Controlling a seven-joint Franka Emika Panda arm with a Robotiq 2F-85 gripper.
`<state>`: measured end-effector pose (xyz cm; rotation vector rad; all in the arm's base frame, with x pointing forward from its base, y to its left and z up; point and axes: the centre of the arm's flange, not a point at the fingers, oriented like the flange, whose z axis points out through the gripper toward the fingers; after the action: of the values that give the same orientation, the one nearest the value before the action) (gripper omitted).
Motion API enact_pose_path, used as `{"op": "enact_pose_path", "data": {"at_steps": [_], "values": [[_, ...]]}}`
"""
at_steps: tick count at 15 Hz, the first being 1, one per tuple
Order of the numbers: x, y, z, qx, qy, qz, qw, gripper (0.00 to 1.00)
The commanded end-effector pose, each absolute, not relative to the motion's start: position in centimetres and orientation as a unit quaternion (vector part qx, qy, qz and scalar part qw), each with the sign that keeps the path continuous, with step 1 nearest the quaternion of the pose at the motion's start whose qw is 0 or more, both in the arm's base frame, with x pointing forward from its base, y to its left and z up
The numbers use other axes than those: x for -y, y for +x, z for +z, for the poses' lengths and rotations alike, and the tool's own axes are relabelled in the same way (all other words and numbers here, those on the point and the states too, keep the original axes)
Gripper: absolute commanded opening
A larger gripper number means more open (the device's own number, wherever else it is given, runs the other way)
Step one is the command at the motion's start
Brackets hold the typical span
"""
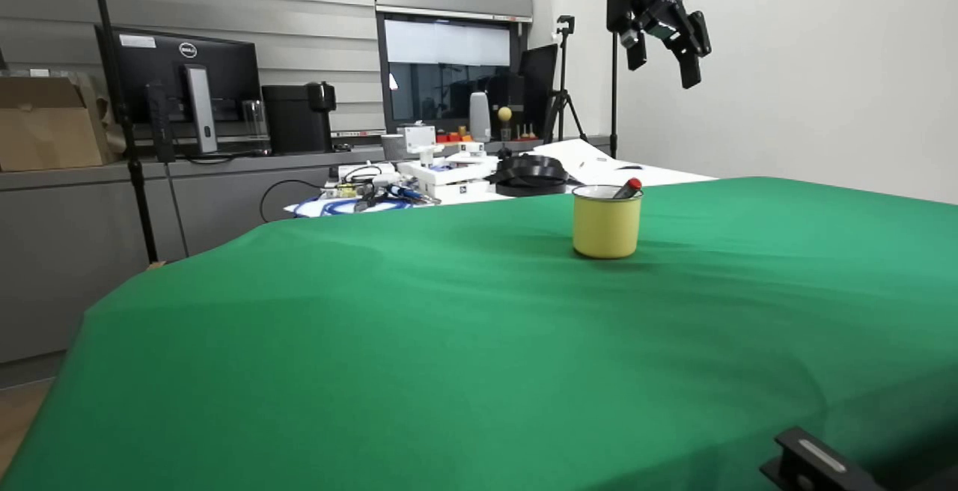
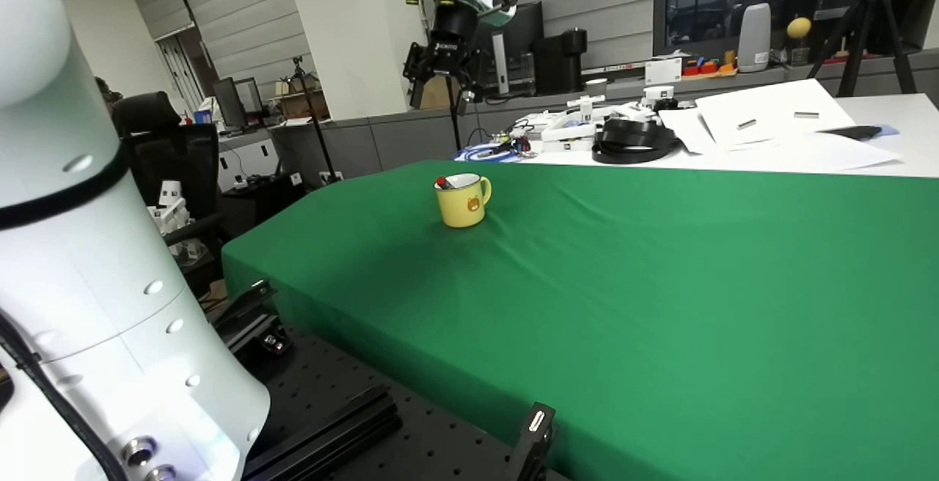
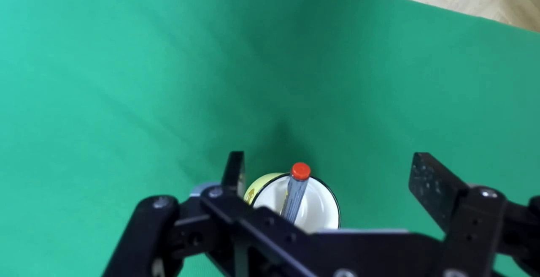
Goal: Take the marker out of the mug and put it on the table
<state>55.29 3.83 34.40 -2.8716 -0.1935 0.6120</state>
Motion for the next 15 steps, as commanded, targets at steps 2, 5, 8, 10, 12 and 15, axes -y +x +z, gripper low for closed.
{"op": "enact_pose_path", "data": {"at_steps": [2, 5, 8, 10, 12, 15], "values": [[-3.7, 56.6, 33.8, 0.056, -0.971, 0.204, 0.113, 1.0], [-3.4, 58.1, 32.1, 0.025, -0.967, 0.205, 0.15, 1.0], [-3.0, 59.2, 29.7, 0.002, -0.96, 0.216, 0.177, 1.0], [-2.8, 59.7, 27.7, -0.011, -0.953, 0.233, 0.194, 1.0], [-2.9, 59.9, 25.4, -0.022, -0.946, 0.253, 0.203, 1.0], [-3.4, 60.0, 22.7, -0.028, -0.938, 0.275, 0.209, 1.0]]}}
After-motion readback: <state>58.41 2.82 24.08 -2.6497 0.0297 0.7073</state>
